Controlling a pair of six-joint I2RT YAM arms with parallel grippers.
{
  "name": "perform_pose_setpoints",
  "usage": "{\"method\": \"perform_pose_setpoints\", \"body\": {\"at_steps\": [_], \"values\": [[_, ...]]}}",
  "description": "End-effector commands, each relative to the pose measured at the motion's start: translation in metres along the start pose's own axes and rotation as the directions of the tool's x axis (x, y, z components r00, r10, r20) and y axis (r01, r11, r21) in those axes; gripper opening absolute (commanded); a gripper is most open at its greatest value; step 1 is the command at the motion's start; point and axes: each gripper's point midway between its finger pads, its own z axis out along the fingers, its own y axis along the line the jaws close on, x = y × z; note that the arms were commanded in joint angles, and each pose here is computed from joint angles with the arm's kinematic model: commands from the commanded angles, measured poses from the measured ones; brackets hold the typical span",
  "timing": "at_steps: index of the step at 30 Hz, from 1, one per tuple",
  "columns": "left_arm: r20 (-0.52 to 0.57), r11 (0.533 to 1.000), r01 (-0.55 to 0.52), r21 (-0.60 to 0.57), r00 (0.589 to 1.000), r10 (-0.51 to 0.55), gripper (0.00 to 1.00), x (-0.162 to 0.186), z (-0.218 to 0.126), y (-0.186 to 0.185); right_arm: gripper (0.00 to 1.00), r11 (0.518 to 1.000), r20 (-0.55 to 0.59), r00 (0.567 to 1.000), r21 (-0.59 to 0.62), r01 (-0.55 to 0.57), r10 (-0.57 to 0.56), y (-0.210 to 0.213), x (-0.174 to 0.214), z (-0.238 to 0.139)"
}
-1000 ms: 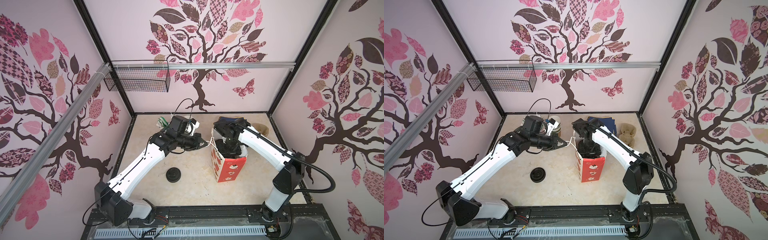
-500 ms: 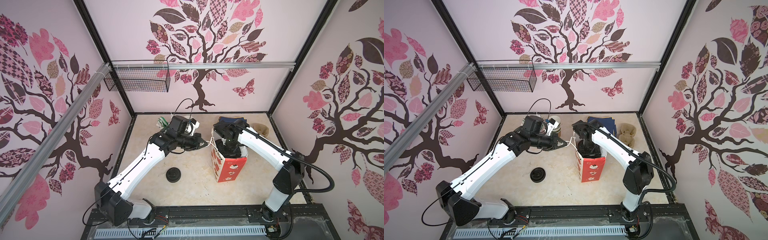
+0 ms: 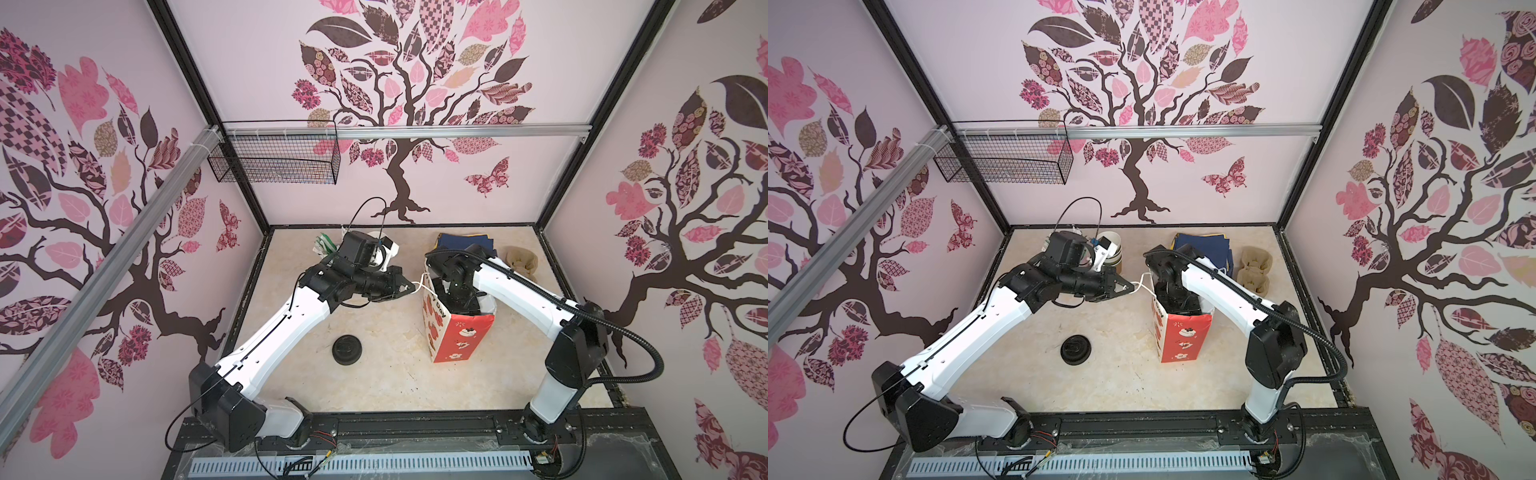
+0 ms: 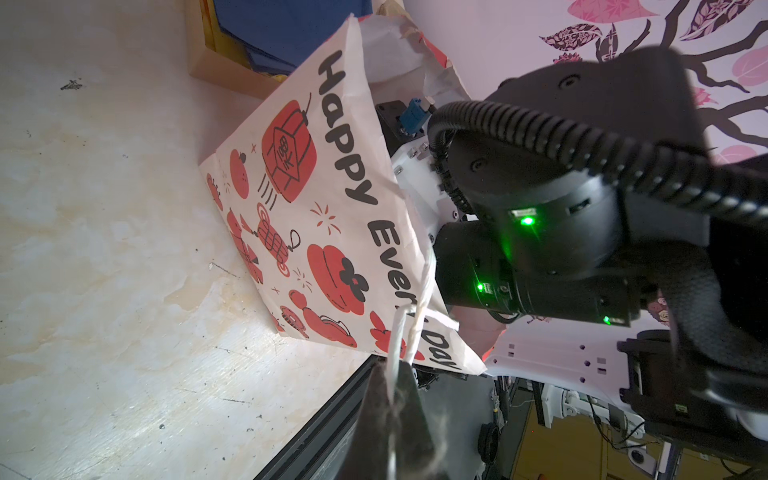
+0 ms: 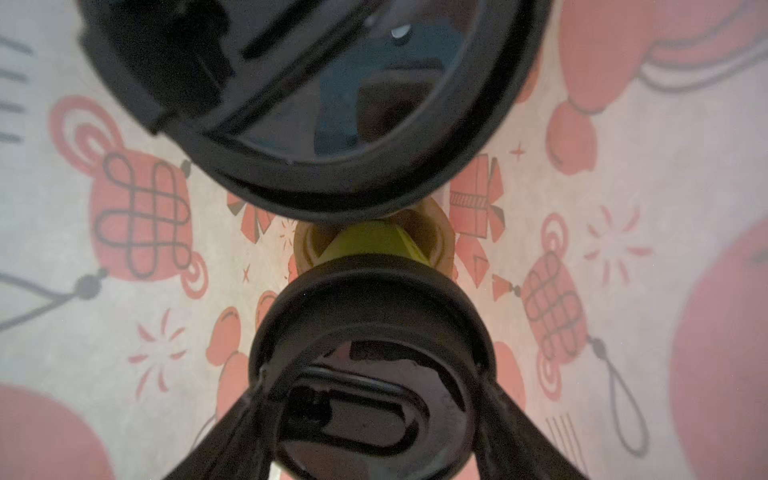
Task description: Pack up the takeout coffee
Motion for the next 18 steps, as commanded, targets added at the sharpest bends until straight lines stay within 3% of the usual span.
{"method": "perform_pose_setpoints", "body": {"at_steps": [1,18], "values": [[-0.003,1.0,-0.016,-0.006,1.0,0.016,0.0,0.0,0.001,0.001,0.68,0.999,-0.023,0.999,0.039,-0.023,0.024,-0.004,-0.002,0.016],[-0.011,1.0,-0.015,-0.015,1.0,0.015,0.0,0.002,0.001,0.004,0.67,0.999,-0.05,0.998,0.032,-0.021,0.022,-0.001,-0.001,0.044]]}}
